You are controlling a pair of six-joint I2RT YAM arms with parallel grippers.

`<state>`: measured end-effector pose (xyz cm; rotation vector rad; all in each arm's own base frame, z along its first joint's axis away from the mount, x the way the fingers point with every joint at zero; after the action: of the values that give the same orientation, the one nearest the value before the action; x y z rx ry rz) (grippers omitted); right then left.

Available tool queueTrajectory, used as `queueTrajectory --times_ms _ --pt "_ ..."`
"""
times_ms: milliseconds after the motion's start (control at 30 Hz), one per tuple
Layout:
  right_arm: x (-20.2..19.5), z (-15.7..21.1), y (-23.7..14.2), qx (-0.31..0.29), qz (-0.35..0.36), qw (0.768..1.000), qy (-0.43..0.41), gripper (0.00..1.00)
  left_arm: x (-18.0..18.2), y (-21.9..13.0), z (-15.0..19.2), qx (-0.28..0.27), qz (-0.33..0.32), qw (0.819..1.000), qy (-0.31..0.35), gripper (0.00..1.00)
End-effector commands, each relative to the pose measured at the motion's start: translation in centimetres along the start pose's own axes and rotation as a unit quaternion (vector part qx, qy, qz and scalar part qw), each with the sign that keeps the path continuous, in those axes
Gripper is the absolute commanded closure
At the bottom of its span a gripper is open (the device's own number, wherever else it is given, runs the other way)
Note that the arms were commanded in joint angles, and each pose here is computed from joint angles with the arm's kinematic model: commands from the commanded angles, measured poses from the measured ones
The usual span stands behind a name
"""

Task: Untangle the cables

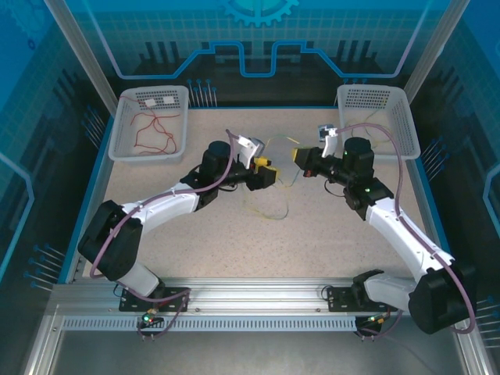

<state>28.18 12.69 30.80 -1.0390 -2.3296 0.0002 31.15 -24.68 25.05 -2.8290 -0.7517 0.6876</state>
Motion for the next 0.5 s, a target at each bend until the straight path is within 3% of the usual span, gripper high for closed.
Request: queueTrajectory --times_ms 0,67,267,467 --pt "-0.3 -1.6 -1.0 -0.033 0.054 0.998 0.019 1.00 -1.3 -1.0 -2.3 -0.046 0.004 0.999 0.018 0.06" --pt "-1.1 -1.7 -1.3 -0.037 0.072 0.996 0.037 1.00 -1.8 -1.7 -2.9 -0.062 0.005 0.998 0.018 0.01" --pt "-3.4 -1.9 -2.4 -0.059 0.142 0.986 0.067 1.00 -3.4 -5.0 -4.6 -0.120 -0.027 0.992 0.036 0.01" --pt "-6.3 -3.6 -4.6 -0.117 0.184 0.969 0.117 1.00 -4.8 -8.7 -5.0 -0.169 -0.064 0.981 0.064 0.01"
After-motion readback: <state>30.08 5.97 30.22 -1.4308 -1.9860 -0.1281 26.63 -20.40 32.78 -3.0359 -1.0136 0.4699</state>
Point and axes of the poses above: each hand's point on the last joint's axis, 136 mm out from that joint toward the fingers, its own y axis out along the fingers, its own x axis along the line the jaws close on, z = x × y, the point moved 9 cm from there along -y, back along the fingers, and after that the axes turned 2 degrees about -y, right-handed, at the moved point
